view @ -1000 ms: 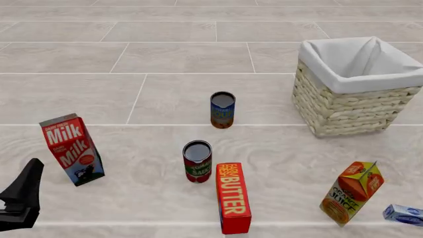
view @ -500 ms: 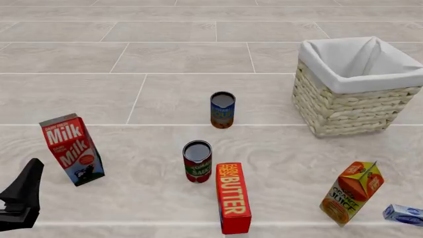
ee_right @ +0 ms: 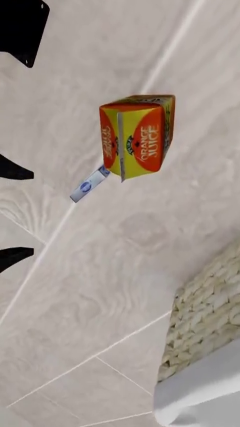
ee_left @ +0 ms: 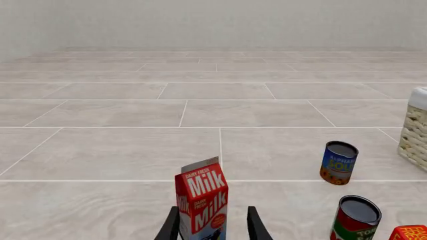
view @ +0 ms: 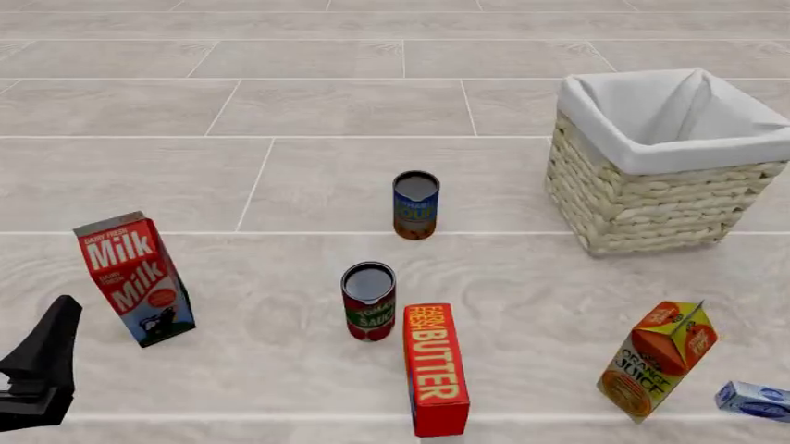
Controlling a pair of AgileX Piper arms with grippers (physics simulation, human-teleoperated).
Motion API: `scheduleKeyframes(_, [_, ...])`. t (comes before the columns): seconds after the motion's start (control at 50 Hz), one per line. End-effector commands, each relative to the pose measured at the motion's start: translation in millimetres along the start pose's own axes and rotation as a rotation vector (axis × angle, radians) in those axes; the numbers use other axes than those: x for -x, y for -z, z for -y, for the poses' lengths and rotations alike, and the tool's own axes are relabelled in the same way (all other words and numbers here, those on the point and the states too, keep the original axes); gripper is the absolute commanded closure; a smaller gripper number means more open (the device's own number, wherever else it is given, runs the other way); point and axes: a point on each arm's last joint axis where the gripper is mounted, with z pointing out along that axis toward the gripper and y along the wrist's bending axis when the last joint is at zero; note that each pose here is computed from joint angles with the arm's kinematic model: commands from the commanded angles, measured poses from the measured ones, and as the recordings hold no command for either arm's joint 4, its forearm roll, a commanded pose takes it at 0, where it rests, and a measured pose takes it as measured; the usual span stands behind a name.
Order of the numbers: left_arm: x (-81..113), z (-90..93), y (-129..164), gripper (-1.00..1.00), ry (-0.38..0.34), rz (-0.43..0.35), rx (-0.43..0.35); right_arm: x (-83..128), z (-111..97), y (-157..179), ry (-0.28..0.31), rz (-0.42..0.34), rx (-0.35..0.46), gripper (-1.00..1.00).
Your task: Pick the cream cheese and place it in the basket.
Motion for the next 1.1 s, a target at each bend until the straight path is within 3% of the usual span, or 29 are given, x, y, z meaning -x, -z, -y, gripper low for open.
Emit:
scheduleKeyframes(0.02, [0.0,0.0,0,-1.0,0.0,0.0,0.0,-3,-4,-24,-0.002,-0.013,0.02,-1.0])
scheduleKeyframes(0.88, [0.0,0.0,0,-1.0,0.0,0.0,0.0,-21,-9,-83,0.067,-0.065,0.053,-1.0])
scheduleKeyframes(1.1, [0.0,0.0,0,-1.0,0.0,0.0,0.0,-25,-20,-95,0.074,-0.073,0.085,-1.0])
